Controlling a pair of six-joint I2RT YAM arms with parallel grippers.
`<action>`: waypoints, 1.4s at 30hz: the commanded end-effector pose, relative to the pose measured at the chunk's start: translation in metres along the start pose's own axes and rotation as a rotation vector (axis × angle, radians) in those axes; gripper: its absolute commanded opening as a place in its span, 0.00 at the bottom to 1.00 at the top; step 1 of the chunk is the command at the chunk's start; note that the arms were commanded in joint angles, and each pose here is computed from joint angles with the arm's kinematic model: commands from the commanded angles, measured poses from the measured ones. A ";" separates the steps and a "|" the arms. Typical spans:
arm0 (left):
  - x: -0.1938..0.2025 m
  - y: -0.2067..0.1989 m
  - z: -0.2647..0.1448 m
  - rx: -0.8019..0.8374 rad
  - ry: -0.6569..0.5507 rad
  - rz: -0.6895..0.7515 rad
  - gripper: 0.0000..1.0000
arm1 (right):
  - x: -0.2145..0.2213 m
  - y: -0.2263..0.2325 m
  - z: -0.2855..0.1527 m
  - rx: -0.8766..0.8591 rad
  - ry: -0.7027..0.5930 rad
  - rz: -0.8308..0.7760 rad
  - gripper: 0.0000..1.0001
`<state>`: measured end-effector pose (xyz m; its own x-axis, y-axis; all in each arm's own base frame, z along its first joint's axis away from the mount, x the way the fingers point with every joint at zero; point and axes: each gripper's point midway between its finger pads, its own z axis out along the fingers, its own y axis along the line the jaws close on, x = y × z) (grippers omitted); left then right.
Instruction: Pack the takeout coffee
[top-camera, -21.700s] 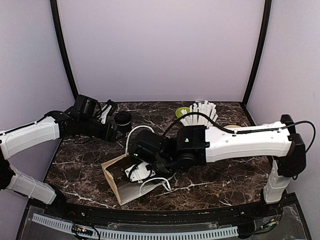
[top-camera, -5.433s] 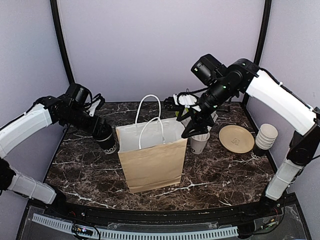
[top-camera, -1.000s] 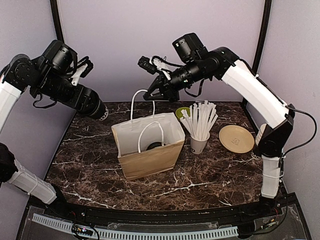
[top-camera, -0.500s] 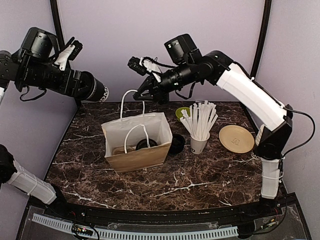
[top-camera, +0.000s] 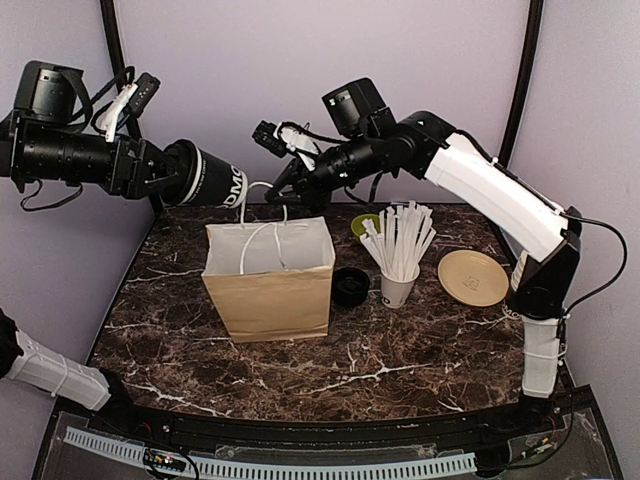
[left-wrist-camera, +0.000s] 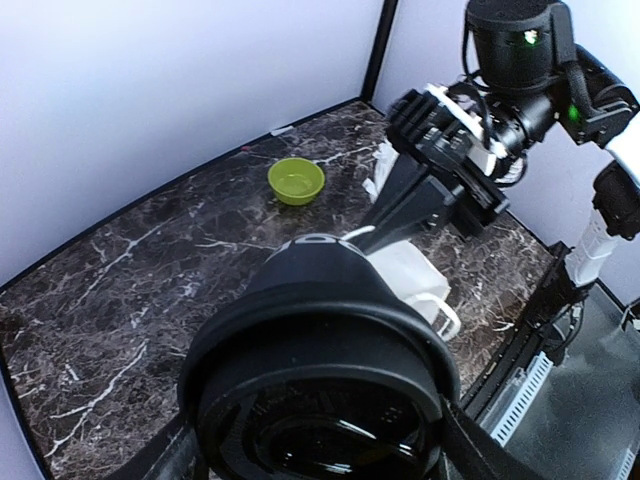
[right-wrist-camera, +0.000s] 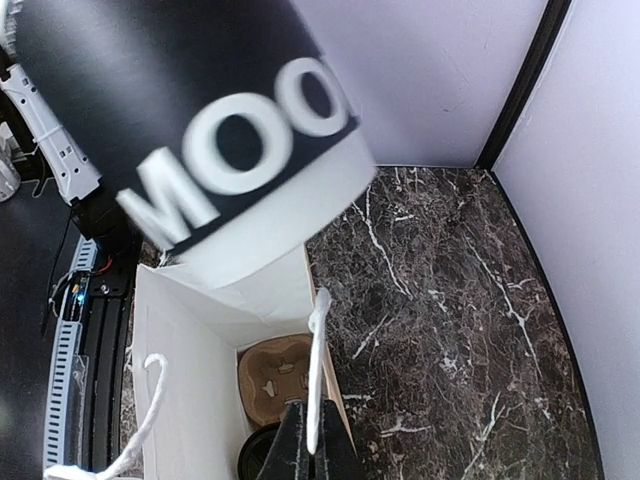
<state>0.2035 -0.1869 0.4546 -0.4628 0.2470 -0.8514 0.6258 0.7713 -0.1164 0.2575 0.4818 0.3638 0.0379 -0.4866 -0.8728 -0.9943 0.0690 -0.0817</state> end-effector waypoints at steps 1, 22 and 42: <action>0.004 -0.025 -0.003 0.154 -0.020 -0.001 0.54 | -0.018 0.002 -0.011 0.026 -0.053 -0.012 0.00; 0.043 -0.008 0.034 0.068 0.139 -0.007 0.53 | -0.029 0.046 -0.029 -0.128 -0.098 -0.032 0.00; 0.078 -0.020 0.067 0.140 0.285 0.016 0.51 | -0.044 0.037 -0.025 -0.078 -0.142 -0.088 0.00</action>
<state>0.2017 -0.2228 0.3515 -0.6149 0.4068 -0.6756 0.6853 0.6995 -0.2026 0.2172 0.4791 0.3768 0.0633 -0.4484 -0.8916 -0.9979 -0.0428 -0.0494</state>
